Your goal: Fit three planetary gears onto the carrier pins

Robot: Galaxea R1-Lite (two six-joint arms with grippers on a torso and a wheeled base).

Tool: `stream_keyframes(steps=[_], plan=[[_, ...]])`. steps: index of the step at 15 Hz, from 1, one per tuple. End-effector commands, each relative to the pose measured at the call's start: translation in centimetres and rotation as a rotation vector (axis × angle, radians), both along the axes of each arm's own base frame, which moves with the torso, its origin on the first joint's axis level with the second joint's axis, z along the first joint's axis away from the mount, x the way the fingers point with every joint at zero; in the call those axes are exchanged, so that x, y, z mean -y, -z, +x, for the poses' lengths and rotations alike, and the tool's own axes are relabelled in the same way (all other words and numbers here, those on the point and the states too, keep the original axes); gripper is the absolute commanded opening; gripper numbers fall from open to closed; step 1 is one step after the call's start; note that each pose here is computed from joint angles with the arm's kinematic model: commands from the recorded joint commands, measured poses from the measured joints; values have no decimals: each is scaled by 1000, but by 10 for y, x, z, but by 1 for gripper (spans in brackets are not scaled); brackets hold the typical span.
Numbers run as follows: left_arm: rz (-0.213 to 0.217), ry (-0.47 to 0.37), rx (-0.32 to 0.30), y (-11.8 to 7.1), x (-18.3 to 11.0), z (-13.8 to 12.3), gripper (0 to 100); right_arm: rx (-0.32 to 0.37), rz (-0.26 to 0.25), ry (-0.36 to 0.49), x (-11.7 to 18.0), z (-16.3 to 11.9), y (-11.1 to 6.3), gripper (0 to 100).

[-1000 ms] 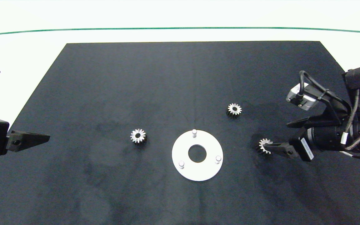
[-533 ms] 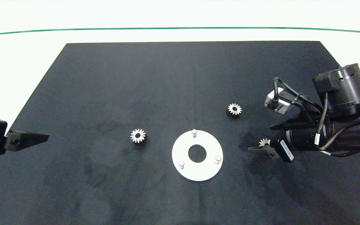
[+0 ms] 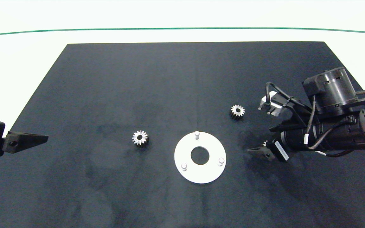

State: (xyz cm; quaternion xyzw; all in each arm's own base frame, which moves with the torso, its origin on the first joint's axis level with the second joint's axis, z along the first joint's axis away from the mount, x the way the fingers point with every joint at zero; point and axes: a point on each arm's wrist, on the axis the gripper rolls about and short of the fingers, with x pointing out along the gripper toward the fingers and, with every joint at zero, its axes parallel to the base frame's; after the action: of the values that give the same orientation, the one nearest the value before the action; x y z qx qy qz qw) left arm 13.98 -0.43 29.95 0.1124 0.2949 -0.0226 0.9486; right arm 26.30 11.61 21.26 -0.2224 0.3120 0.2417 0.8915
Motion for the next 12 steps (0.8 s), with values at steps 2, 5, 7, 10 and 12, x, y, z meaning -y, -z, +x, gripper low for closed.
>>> stream_keyframes(steps=[2, 5, 7, 10, 12], plan=[[1, 0, 0, 0, 0, -1, 100, -12, -20, -4, -6, 3, 6, 100], [1, 0, 0, 0, 0, -1, 100, -15, -25, -5, -6, 2, 6, 100], [1, 0, 0, 0, 0, -1, 100, -17, -29, -2, -4, 1, 7, 100], [1, 0, 3, 0, 0, -2, 100, -27, -49, 20, 0, -2, 8, 100], [1, 0, 4, -1, 0, -3, 100, -36, -52, 42, 6, 1, 11, 100]])
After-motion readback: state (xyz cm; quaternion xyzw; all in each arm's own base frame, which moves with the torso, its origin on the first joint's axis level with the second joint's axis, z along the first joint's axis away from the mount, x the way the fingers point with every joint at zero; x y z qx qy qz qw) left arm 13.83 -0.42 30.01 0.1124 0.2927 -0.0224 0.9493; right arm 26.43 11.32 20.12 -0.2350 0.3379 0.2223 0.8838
